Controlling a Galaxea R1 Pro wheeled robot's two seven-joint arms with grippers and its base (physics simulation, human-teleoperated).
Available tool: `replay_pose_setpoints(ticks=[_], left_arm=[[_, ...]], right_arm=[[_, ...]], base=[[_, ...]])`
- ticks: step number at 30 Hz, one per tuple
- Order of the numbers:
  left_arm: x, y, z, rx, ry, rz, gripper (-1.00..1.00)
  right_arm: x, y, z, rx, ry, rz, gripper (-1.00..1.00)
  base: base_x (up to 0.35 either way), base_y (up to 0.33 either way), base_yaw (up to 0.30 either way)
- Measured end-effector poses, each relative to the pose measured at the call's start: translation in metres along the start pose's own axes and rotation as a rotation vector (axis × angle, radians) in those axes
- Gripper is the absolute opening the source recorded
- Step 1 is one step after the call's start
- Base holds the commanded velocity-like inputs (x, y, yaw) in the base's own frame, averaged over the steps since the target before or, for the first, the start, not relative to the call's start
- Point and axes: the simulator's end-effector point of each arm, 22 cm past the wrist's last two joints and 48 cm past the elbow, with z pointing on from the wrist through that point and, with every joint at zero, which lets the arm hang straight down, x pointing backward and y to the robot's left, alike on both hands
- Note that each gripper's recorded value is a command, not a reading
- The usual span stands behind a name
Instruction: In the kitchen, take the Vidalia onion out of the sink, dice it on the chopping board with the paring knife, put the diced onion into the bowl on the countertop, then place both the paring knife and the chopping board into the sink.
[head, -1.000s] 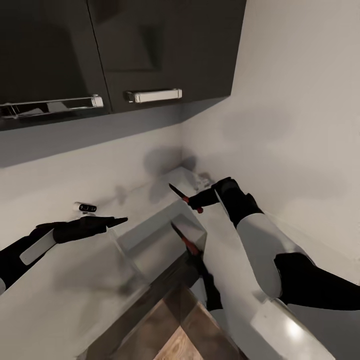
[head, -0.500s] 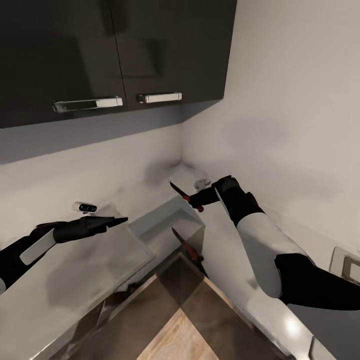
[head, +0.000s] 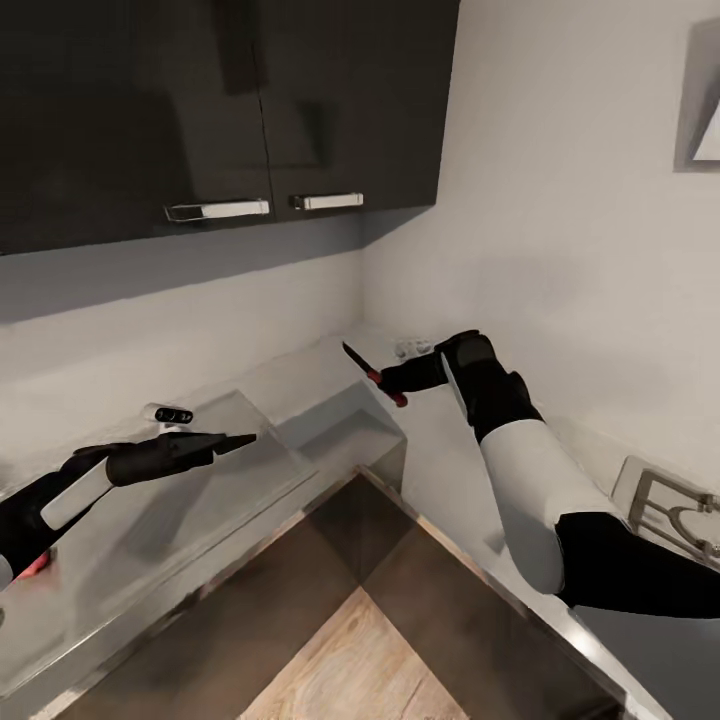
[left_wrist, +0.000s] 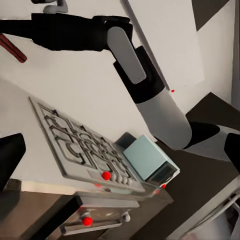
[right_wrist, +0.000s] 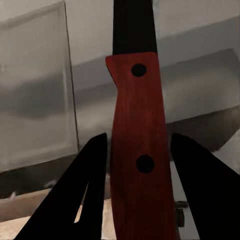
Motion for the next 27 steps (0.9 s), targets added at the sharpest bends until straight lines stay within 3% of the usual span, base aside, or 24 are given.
replay_pose_setpoints(ticks=[5, 8, 9, 10, 14, 20, 27], left_arm=[[-0.002, -0.005, 0.000, 0.001, 0.002, 0.008, 1.00], [-0.002, -0.008, 0.000, 0.003, 0.003, 0.012, 1.00], [-0.003, -0.009, 0.001, 0.006, 0.004, 0.014, 1.00], [-0.003, -0.013, 0.002, 0.018, 0.005, 0.016, 1.00], [-0.003, -0.033, 0.002, 0.100, 0.010, 0.021, 1.00], [-0.002, -0.054, 0.002, 0.175, 0.021, 0.029, 1.00], [0.001, -0.073, 0.012, 0.214, 0.055, 0.054, 1.00]], right_arm=[[-0.014, 0.010, -0.020, -0.085, -0.039, 0.088, -1.00], [-0.029, 0.023, -0.038, -0.145, -0.077, 0.106, -1.00], [-0.033, 0.031, -0.043, -0.180, -0.085, 0.111, -1.00], [-0.036, 0.046, -0.052, -0.263, -0.095, 0.117, -1.00], [-0.017, 0.036, -0.074, -0.371, -0.099, 0.137, -1.00], [0.013, 0.036, -0.085, -0.461, -0.104, 0.147, -1.00], [0.081, 0.041, -0.085, -0.446, -0.130, 0.116, -1.00]], base=[[-0.346, 0.000, 0.000], [-0.346, 0.000, 0.000], [-0.346, 0.000, -0.005], [-0.346, 0.000, -0.013], [-0.346, 0.000, -0.070], [-0.346, 0.000, -0.088], [-0.346, 0.000, -0.082]])
